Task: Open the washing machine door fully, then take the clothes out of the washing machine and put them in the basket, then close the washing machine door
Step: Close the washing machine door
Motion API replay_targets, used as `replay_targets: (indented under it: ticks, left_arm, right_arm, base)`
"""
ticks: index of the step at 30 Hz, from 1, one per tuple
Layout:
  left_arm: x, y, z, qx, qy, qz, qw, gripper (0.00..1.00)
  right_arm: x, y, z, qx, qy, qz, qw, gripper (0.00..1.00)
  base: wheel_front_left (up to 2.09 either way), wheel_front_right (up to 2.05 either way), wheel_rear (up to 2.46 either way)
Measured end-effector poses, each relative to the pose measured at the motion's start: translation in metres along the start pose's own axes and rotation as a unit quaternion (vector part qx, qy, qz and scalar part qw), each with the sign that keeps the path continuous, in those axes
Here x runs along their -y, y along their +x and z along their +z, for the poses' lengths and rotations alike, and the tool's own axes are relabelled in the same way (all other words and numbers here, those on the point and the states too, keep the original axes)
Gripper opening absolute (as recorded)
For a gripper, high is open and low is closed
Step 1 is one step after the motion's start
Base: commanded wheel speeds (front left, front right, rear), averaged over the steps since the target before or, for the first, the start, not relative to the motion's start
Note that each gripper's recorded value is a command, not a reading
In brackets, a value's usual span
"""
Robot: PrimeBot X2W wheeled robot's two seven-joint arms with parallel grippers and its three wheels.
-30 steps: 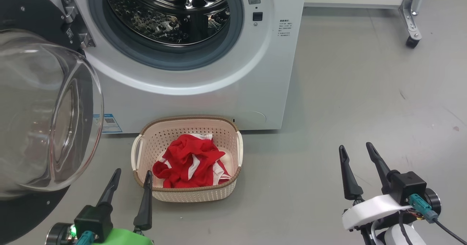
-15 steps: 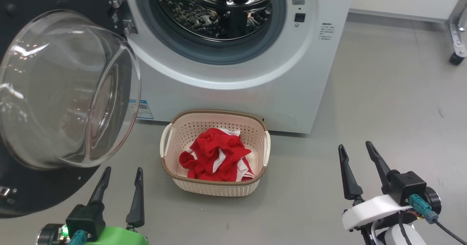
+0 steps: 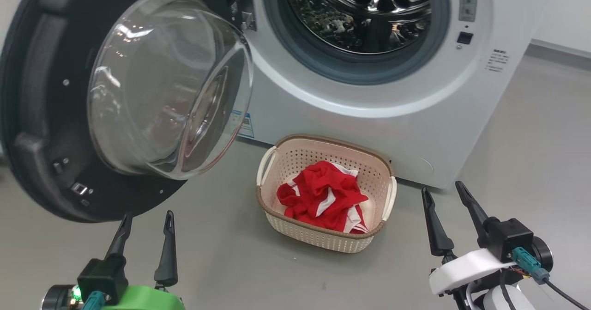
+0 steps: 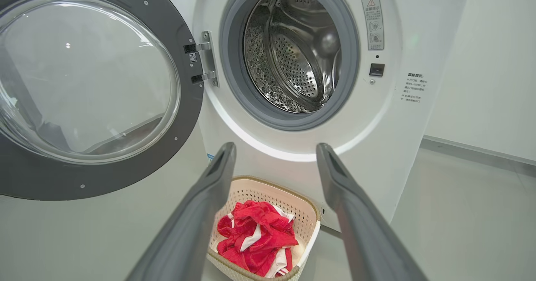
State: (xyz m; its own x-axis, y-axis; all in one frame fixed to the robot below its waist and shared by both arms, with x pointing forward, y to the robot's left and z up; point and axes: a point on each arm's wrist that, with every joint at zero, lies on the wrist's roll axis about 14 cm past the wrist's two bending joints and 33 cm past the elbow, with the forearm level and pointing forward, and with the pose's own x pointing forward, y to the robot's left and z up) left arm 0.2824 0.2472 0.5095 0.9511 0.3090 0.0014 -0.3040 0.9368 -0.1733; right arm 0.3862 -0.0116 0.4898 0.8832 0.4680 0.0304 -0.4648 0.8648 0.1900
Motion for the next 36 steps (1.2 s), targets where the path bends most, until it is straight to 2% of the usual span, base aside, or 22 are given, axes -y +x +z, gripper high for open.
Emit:
replay_targets:
  ticks: [13, 30, 31, 33, 36]
  left_arm:
    - [-0.054, -0.035, 0.01, 0.016, -0.005, 0.088, 0.996, 1.0]
    - [-0.058, -0.041, 0.008, 0.014, -0.01, 0.096, 0.995, 1.0]
    - [-0.058, -0.041, 0.008, 0.015, -0.01, 0.096, 0.995, 0.64]
    - [-0.059, -0.041, 0.01, 0.017, -0.013, 0.097, 0.995, 0.0]
    - [-0.059, -0.041, 0.011, 0.019, -0.027, 0.098, 0.995, 0.0]
  right_arm:
    - [-0.06, 0.015, -0.015, -0.024, 0.004, 0.091, 0.996, 1.0]
    - [-0.063, 0.013, -0.017, -0.028, 0.002, 0.094, 0.995, 1.0]
    - [-0.063, 0.013, -0.017, -0.028, 0.002, 0.094, 0.995, 1.0]
    - [-0.062, 0.013, -0.017, -0.028, 0.002, 0.094, 0.995, 1.0]
    - [-0.062, 0.013, -0.017, -0.028, 0.003, 0.093, 0.995, 1.0]
  base:
    - [0.0, 0.0, 0.0]
    - [0.0, 0.0, 0.0]
    - [0.0, 0.0, 0.0]
    - [0.0, 0.0, 0.0]
    - [0.0, 0.0, 0.0]
